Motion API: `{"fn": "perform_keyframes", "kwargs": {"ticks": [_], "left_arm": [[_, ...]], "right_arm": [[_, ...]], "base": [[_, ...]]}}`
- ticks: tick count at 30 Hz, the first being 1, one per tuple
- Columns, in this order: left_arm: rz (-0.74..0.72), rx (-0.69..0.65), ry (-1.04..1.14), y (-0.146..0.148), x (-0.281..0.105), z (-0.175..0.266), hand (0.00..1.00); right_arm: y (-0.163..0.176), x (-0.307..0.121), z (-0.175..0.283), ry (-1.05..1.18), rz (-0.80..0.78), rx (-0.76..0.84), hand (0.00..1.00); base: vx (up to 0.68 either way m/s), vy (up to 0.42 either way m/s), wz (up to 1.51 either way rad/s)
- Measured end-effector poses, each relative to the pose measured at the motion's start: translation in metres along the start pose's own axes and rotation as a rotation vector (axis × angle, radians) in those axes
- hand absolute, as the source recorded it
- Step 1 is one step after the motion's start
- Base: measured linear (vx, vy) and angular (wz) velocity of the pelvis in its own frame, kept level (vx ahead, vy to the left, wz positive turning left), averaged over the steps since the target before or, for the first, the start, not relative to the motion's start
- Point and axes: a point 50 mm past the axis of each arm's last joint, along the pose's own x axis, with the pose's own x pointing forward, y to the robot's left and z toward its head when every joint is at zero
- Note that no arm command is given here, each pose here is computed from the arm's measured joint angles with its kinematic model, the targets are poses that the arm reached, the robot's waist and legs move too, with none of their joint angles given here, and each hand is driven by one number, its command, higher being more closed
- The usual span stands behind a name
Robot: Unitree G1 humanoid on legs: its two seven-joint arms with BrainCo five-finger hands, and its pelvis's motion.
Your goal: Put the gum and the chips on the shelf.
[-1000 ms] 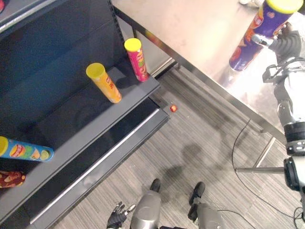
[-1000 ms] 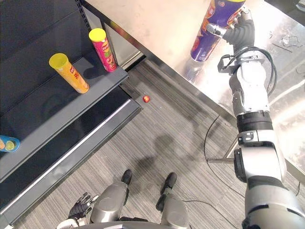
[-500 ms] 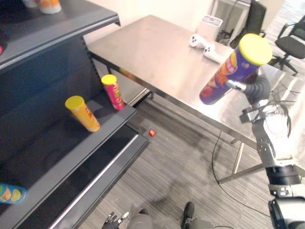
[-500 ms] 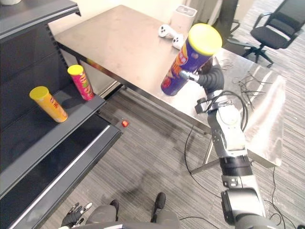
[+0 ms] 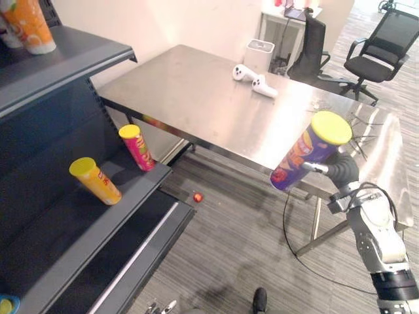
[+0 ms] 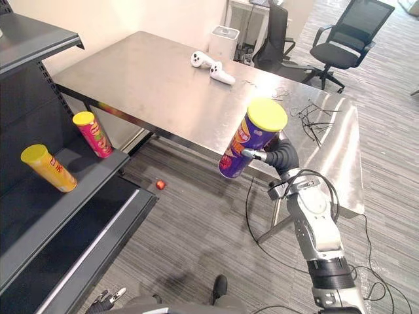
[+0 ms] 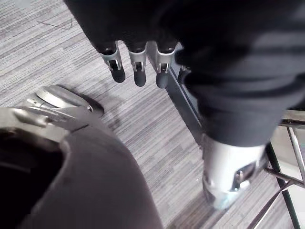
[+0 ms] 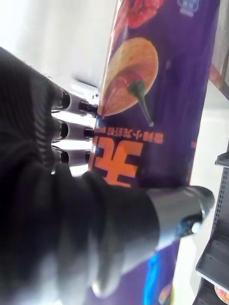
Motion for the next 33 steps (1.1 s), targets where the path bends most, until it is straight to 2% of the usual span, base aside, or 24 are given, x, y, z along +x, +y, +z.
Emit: {"fn": "perform_keyframes", "kwargs": {"ticks": [7,12,19,24,30,33], "left_arm": [[0.003,-0.105,0.012,-0.011,0.001,-0.005,0.00],[0.042,-0.255,0.044,-0.014,-0.004,-0.021,0.00],[0.056,-0.281,0.090,-0.015,-0.012,-0.040,0.00],[0.082,-0.273,0.144,-0.007,-0.022,-0.060,0.00],[0.072,-0.226,0.129,-0.006,-0.022,-0.059,0.00],[0.077,-0.204,0.123,0.001,-0.022,-0.057,0.00]], "right_arm": [[0.022,0.003,-0.024,0.052,0.020,0.112,1.00],[0.028,0.024,-0.021,0.034,0.035,0.115,1.00],[-0.026,-0.001,-0.012,0.021,-0.175,0.024,1.00],[-0.034,-0.020,-0.017,0.060,-0.216,0.011,1.00],[-0.033,-0.052,-0.032,0.124,-0.311,0.041,1.00],[-0.031,-0.053,-0.032,0.110,-0.337,0.054,1.00]], "base": [[-0.04,-0.020,0.42],[-0.10,-0.107,0.97],[-0.02,-0.039,1.54],[0.05,0.125,0.64],[0.04,0.101,0.39],[0.01,0.116,0.13]]}}
